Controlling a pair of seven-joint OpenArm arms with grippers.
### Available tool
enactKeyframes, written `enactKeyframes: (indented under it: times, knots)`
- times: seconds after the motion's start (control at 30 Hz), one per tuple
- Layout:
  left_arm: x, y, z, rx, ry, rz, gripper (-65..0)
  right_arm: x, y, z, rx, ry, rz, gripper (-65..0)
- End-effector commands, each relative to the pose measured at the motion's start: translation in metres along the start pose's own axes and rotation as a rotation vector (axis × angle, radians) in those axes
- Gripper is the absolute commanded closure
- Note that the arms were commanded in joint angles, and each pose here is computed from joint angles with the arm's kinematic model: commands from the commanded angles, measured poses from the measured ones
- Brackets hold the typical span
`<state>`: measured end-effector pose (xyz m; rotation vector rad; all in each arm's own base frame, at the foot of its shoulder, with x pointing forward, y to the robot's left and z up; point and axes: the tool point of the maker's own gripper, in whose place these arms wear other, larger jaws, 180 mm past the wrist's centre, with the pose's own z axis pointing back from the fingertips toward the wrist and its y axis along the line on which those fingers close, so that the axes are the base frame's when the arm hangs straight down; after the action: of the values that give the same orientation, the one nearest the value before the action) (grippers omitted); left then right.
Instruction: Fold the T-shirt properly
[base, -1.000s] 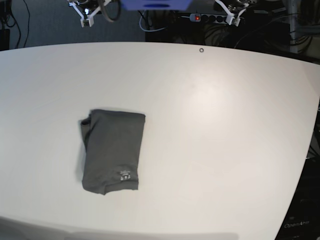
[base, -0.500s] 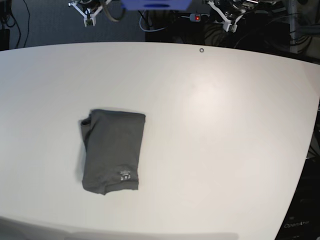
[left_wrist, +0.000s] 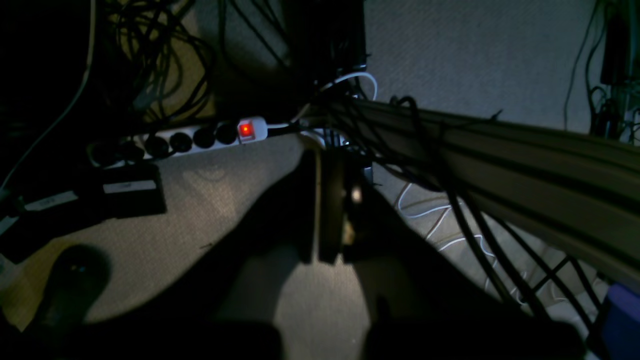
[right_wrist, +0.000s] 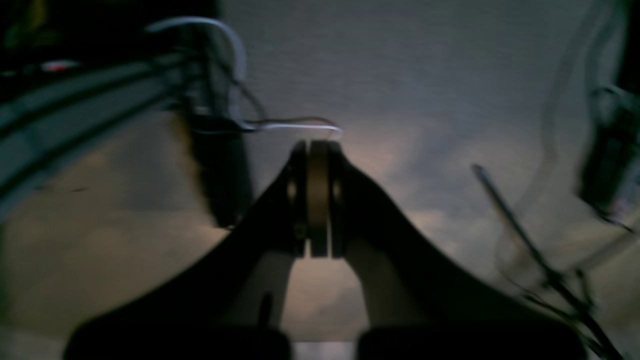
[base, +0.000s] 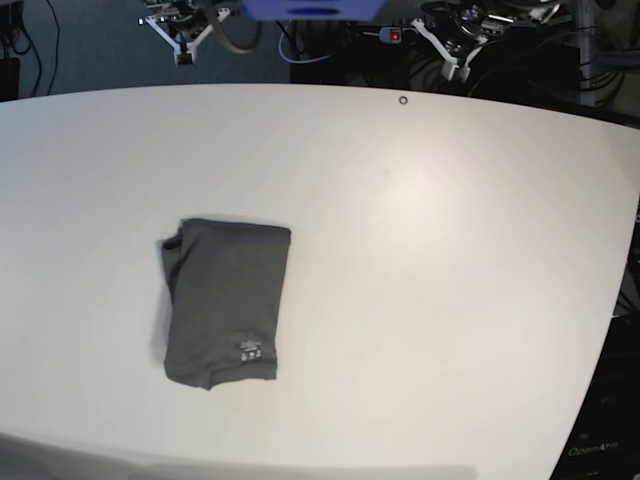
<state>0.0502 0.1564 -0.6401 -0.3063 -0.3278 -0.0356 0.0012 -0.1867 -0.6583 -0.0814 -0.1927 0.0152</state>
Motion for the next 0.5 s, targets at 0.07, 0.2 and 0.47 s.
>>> enactKeyframes:
  times: [0.07,0.2,0.47]
  knots:
    - [0.002,0.006,0.002,0.012,-0.008,0.003,-2.0,0.004,-0.019,0.000,-0.033,-0.016,0.002,-0.1]
    - [0.001,0.006,0.002,0.012,-0.006,0.004,-2.0,0.005,-0.024,0.000,-0.040,-0.021,0.002,-0.1]
    - [0.001,0.004,0.001,0.010,-0.007,0.007,-1.9,0.005,-0.023,0.001,-0.034,-0.024,0.004,-0.1]
